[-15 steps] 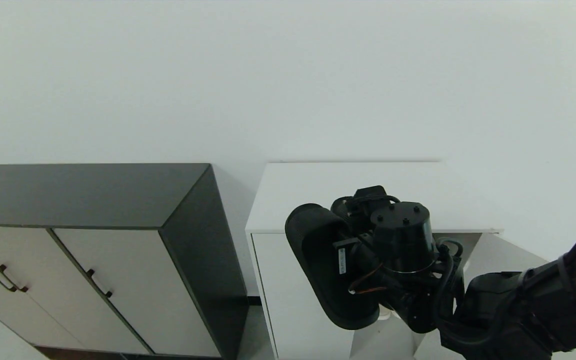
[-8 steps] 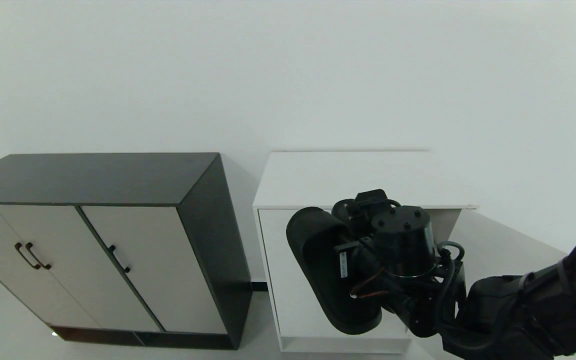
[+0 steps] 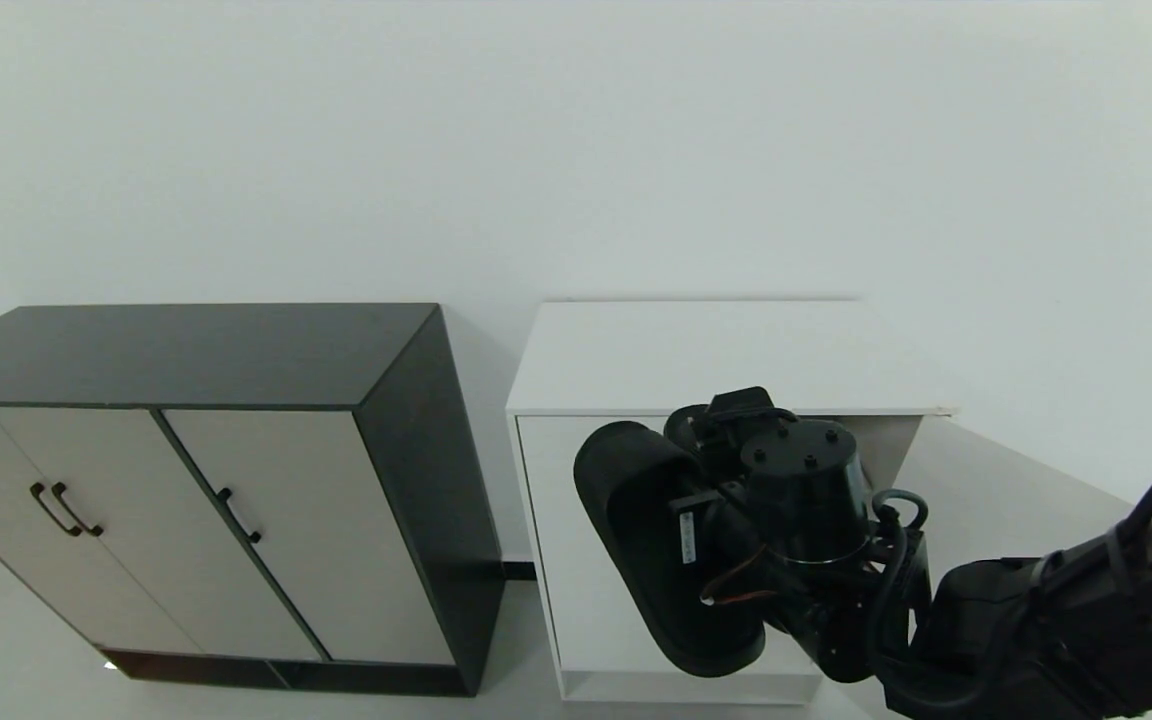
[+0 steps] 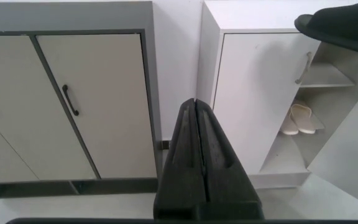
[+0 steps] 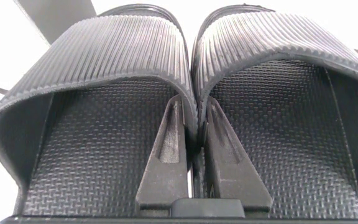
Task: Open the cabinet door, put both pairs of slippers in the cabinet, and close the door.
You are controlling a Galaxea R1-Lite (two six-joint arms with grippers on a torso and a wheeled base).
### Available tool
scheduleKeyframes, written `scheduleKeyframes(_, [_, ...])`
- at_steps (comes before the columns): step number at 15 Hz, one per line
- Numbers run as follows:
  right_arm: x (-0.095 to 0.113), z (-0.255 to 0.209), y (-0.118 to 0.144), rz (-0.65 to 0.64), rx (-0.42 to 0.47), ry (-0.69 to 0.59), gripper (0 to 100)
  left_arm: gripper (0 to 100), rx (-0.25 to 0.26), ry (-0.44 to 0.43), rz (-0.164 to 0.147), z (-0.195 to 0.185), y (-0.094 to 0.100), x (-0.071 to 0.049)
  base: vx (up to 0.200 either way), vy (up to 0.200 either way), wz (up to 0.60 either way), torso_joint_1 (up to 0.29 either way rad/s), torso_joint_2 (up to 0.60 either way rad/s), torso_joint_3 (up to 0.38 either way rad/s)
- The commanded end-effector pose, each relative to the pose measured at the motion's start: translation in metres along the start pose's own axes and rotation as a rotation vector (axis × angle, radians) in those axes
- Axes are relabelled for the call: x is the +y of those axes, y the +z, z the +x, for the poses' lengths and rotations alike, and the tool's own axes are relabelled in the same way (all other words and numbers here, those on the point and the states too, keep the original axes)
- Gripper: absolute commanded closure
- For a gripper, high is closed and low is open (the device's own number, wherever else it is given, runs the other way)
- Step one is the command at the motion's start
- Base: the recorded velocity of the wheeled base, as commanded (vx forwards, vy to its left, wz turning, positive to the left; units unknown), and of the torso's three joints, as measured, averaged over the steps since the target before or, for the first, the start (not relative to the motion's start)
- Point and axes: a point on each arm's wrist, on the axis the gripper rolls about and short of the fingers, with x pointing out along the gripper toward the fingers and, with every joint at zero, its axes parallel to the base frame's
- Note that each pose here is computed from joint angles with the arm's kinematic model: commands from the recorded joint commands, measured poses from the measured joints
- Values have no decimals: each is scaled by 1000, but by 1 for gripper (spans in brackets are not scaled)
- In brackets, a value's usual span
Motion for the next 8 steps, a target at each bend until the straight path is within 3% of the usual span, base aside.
scheduleKeyframes(1, [2, 0, -2, -4, 5, 4, 100, 100, 2, 0, -1, 0, 0, 0, 0, 0, 0, 0, 0, 0])
scheduleKeyframes(2, [3, -1, -2, -5, 5, 7, 100, 100, 2, 0, 1, 0, 0, 0, 0, 0, 0, 0, 0, 0])
scheduleKeyframes(8, [0, -2, -7, -8, 12, 8, 100, 100, 2, 0, 1, 0, 0, 0, 0, -200, 0, 1, 2, 1])
